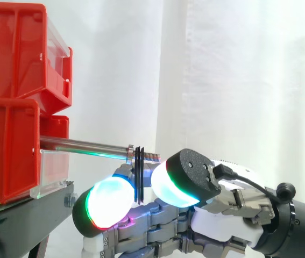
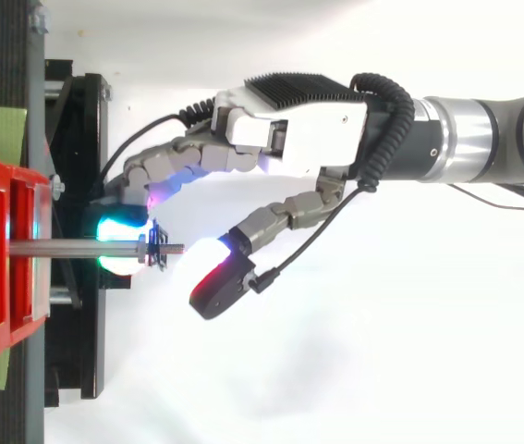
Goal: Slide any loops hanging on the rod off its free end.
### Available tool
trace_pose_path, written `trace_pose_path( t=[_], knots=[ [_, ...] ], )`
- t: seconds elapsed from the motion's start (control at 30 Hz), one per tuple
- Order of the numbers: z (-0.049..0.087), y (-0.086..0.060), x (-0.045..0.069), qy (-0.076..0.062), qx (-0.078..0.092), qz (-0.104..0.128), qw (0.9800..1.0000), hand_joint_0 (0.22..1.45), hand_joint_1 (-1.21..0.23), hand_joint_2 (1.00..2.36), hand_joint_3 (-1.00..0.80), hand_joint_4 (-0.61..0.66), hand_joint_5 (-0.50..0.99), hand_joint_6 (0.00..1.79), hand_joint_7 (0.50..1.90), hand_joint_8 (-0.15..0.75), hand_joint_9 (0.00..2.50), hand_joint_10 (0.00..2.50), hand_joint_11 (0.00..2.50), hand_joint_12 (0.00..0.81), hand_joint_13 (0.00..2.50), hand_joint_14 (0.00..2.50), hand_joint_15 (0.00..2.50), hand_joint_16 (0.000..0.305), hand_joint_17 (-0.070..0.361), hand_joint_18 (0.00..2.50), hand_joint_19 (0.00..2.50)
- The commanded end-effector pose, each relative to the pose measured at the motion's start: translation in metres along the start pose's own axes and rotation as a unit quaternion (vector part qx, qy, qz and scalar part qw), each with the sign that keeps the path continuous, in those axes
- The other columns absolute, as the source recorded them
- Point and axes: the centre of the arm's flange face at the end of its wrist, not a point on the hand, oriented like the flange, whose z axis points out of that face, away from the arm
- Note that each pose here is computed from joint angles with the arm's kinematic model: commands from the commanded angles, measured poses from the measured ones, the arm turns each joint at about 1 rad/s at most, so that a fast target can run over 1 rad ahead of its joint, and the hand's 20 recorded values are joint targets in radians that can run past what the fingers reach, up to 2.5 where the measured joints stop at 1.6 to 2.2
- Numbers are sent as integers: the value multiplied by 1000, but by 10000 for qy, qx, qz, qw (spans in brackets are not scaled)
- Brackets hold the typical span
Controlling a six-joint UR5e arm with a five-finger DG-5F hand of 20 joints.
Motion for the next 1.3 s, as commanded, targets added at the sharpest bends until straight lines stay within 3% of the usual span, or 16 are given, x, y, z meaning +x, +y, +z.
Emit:
trace_pose_path(
  t=[0.0,0.5,0.6,0.8,0.97,1.27],
  knots=[
    [-6,-4,0,11,52,3,10000,601,-584,1003,-457,258,-116,503,1059,257,698,2,88,317,604,5,144,43,96,676,411],
    [-4,-3,1,-8,-7,0,10000,604,-580,1004,-455,247,-100,503,1166,258,707,3,87,314,606,5,143,42,95,677,415],
    [-1,-1,0,-24,-42,-4,10000,604,-582,1004,-451,209,-77,500,1315,263,714,2,88,314,608,5,147,43,96,682,411],
    [-2,-1,1,-5,-17,-6,10000,612,-590,1006,-421,182,-100,643,1147,265,721,4,106,316,615,5,143,43,96,689,412],
    [-1,-1,1,-11,-31,-7,10000,611,-582,1015,-292,129,-143,825,943,266,731,6,161,320,627,6,166,43,97,708,417],
    [-2,-1,1,-15,-38,-8,10000,604,-650,1015,-159,101,-150,904,905,283,701,9,274,353,500,4,139,48,107,659,365]
  ],
)
